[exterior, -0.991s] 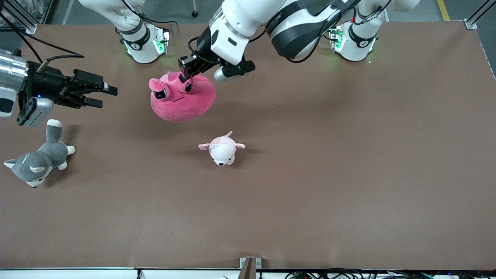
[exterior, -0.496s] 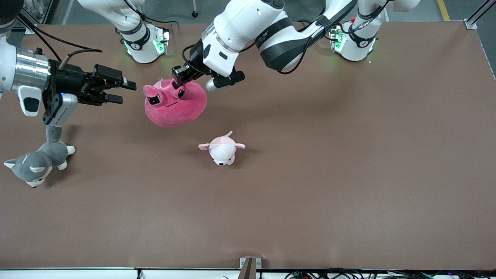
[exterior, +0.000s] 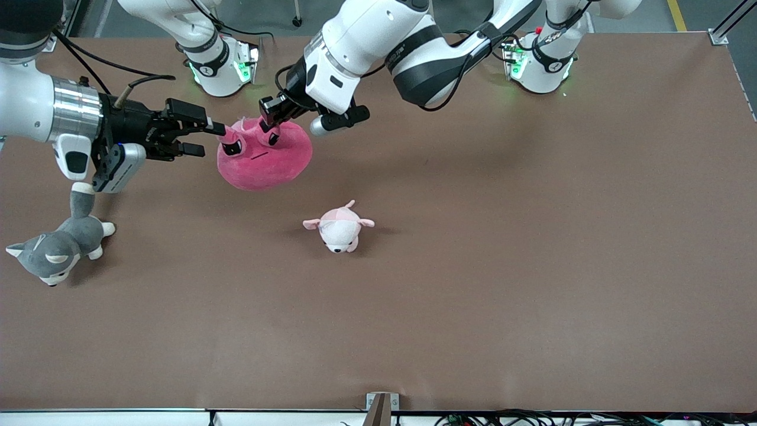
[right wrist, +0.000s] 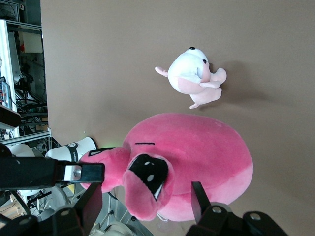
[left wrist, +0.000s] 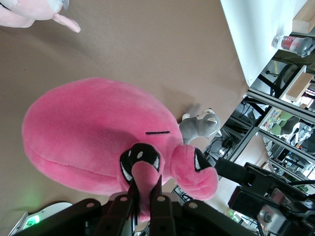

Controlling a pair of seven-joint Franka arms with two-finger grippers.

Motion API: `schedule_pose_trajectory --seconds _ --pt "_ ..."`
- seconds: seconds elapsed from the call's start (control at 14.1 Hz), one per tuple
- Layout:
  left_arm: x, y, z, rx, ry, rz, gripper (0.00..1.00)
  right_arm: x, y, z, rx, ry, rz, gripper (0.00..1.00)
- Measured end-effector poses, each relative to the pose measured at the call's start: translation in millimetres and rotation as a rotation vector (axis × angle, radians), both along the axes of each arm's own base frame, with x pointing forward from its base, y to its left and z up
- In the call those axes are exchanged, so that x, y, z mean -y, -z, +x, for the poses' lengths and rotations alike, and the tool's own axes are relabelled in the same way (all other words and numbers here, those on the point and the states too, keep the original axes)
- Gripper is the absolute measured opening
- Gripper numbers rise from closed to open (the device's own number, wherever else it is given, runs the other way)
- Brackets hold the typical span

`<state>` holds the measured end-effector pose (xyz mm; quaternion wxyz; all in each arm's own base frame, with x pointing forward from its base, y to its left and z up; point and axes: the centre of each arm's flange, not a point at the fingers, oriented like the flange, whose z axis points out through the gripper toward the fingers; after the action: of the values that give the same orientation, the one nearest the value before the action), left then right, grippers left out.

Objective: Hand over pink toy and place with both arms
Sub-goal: 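Grasp the octopus with the right gripper while the left gripper holds it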

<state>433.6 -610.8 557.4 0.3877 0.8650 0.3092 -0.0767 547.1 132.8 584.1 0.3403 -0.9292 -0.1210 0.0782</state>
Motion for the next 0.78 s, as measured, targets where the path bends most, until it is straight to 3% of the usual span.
schedule_pose_trajectory --seconds 0.5,0.78 --pt "0 -1 -1 0.0 0.001 -0.001 0.11 -17 15 1 -0.007 -0.038 -0.049 0.79" --pt "0 0 -1 0.0 0.001 -0.001 0.11 -24 17 -1 -0.002 -0.062 -0.081 0.7"
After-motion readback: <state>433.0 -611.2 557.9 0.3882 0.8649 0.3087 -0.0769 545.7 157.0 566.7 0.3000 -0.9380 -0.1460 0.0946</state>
